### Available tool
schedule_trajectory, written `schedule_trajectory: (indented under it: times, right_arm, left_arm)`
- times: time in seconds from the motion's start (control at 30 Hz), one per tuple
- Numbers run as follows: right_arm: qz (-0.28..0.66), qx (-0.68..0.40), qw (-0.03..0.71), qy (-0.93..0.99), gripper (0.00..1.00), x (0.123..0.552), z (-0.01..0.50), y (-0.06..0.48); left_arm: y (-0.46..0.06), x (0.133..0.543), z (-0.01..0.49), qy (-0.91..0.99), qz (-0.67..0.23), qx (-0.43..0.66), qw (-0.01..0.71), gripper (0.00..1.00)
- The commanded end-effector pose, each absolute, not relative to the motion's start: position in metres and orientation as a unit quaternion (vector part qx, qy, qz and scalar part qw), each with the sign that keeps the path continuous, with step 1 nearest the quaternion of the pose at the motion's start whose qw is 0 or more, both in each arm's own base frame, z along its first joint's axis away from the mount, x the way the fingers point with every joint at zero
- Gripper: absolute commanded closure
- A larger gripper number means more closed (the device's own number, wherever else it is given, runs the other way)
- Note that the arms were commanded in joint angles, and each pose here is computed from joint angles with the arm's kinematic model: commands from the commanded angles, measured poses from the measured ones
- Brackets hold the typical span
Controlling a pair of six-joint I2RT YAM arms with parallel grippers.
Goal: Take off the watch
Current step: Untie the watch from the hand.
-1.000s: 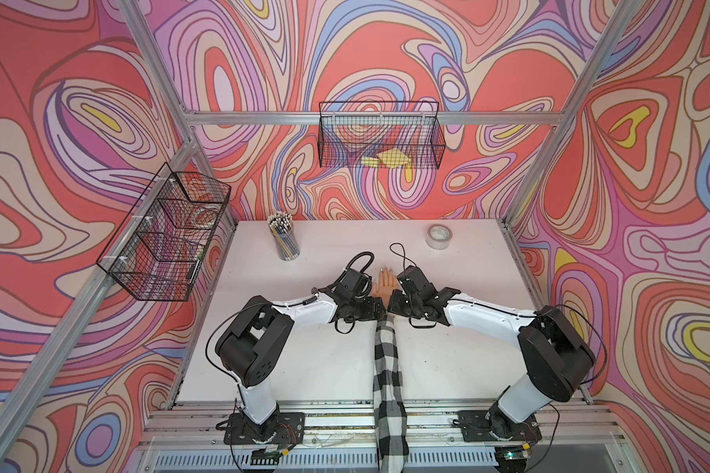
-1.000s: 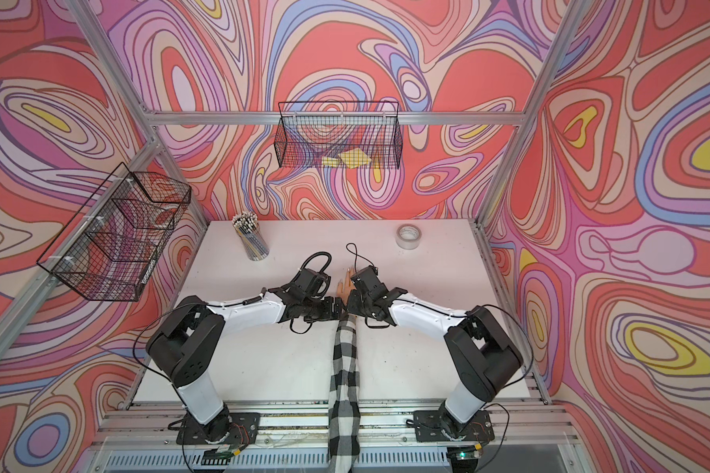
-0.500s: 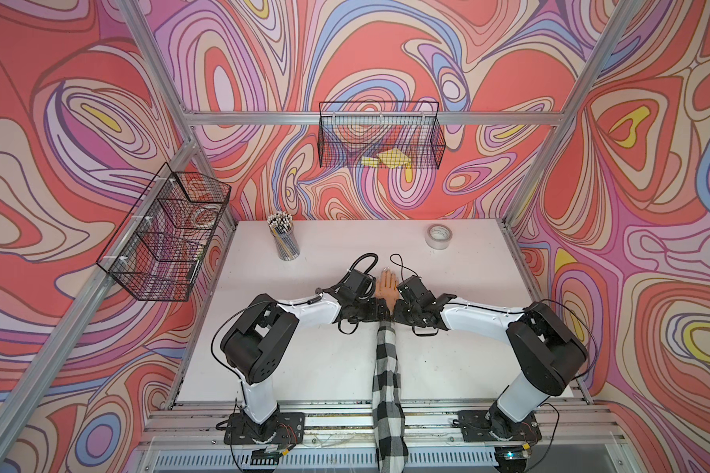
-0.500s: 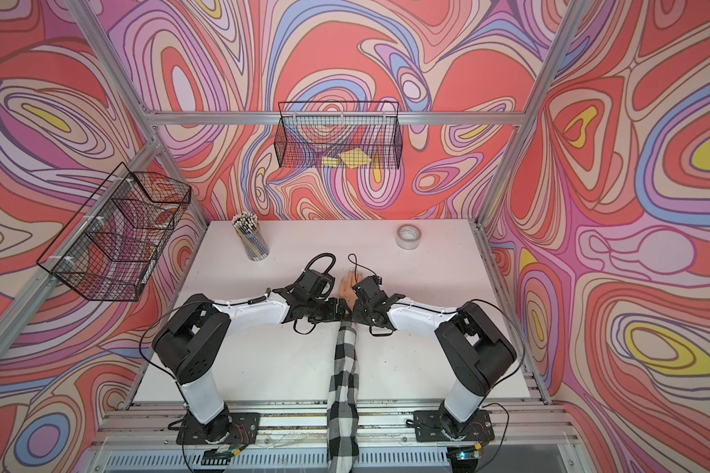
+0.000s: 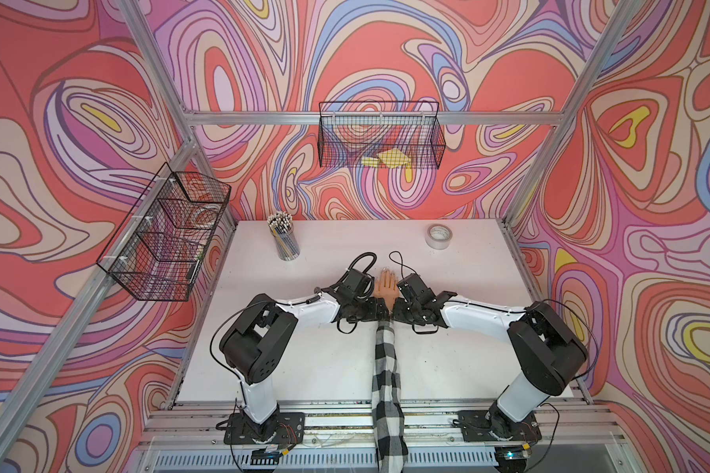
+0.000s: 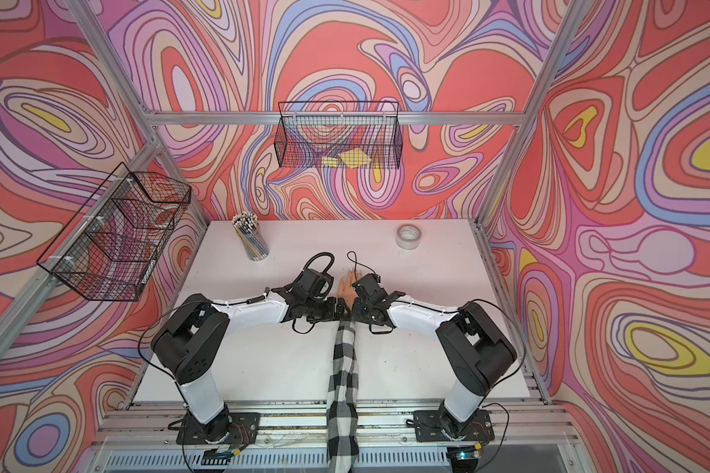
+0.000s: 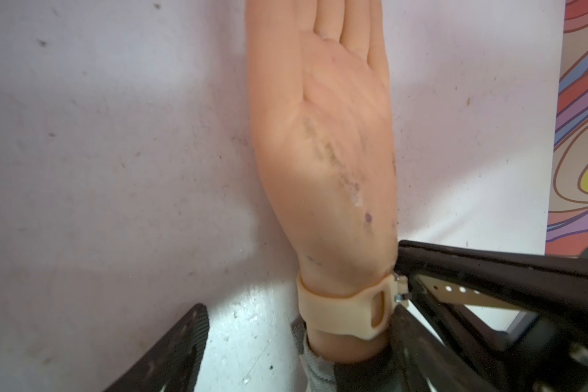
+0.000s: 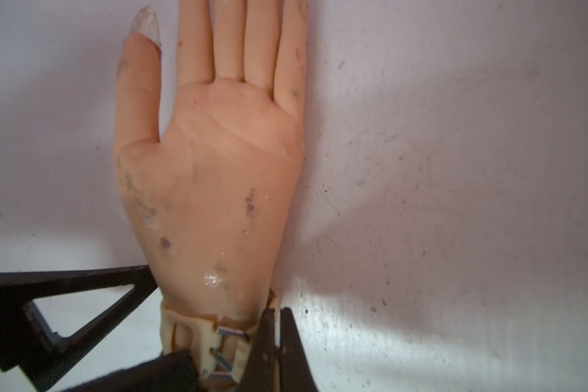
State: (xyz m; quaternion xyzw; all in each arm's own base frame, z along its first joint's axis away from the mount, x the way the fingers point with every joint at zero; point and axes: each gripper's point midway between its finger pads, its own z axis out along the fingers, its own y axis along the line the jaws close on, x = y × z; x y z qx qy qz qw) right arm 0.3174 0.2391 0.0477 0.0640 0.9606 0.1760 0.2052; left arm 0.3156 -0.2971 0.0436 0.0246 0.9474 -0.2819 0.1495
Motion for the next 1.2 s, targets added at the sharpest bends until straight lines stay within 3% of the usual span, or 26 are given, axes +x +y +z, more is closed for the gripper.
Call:
schedule_trajectory:
  times: [0.0, 0.73, 1.17]
  right_arm:
    - [0.211, 0.045, 0.211, 0.954, 1.00, 0.321, 0.072, 0.255]
    - [0.232, 0.031, 0.230, 0.945, 1.00, 0.325, 0.100, 0.261]
    - [0.200, 0.065, 0.210, 0.955, 1.00, 0.306, 0.062, 0.236]
  left_arm:
    - [-0.275, 0.320, 0.044, 0.958, -0.240, 0.010, 0.155, 0.15]
    - [-0.266, 0.324, 0.042, 0.961, -0.227, 0.002, 0.158, 0.14]
    - [-0.269, 0.320, 0.027, 0.962, -0.233, 0.002, 0.140, 0.15]
